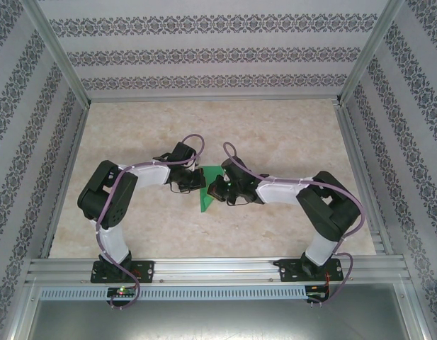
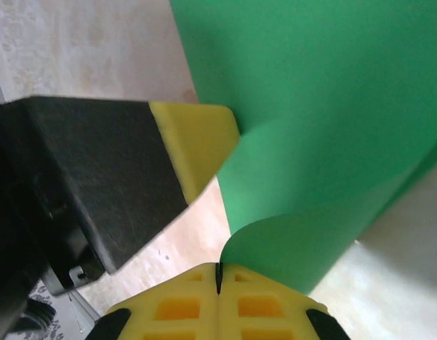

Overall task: Fold a paper plane with a square sheet of paper (pick it up from the middle)
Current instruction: Third fold the triangle at the center of the table.

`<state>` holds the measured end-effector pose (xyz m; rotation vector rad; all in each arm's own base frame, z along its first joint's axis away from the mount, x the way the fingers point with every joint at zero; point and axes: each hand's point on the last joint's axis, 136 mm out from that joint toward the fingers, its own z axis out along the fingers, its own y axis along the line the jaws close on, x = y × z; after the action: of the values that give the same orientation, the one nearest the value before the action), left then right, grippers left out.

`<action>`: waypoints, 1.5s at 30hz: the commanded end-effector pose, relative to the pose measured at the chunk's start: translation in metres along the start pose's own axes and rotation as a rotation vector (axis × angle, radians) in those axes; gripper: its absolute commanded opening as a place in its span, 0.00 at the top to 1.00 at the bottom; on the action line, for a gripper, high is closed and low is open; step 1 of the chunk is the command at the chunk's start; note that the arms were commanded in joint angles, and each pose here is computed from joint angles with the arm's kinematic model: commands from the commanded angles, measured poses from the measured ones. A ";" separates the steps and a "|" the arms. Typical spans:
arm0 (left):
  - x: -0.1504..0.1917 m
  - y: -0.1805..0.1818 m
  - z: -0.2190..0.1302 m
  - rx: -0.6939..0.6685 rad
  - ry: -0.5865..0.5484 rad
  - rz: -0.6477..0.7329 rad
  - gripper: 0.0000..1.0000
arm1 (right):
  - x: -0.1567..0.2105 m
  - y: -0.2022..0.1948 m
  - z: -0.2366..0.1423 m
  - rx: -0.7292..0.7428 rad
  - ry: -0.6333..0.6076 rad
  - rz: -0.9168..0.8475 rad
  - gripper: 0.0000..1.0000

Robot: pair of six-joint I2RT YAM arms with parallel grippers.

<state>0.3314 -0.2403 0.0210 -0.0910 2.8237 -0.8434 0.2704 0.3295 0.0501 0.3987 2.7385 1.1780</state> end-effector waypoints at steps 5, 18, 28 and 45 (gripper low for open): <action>-0.036 -0.019 -0.037 0.064 -0.118 0.009 0.90 | -0.006 0.005 0.014 -0.028 0.001 -0.022 0.98; -0.030 0.003 -0.005 0.009 -0.017 -0.044 0.96 | -0.010 0.000 0.021 -0.027 -0.014 -0.004 0.97; -0.019 0.021 0.004 -0.052 0.030 -0.071 0.97 | -0.014 -0.006 0.026 -0.017 -0.032 0.011 0.97; -0.012 0.029 0.011 -0.078 0.061 -0.089 0.98 | -0.019 -0.014 0.030 0.003 -0.066 0.017 0.97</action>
<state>0.3579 -0.2314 0.0202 -0.1726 2.8349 -0.8422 0.2843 0.3374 0.0225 0.4181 2.7116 1.1751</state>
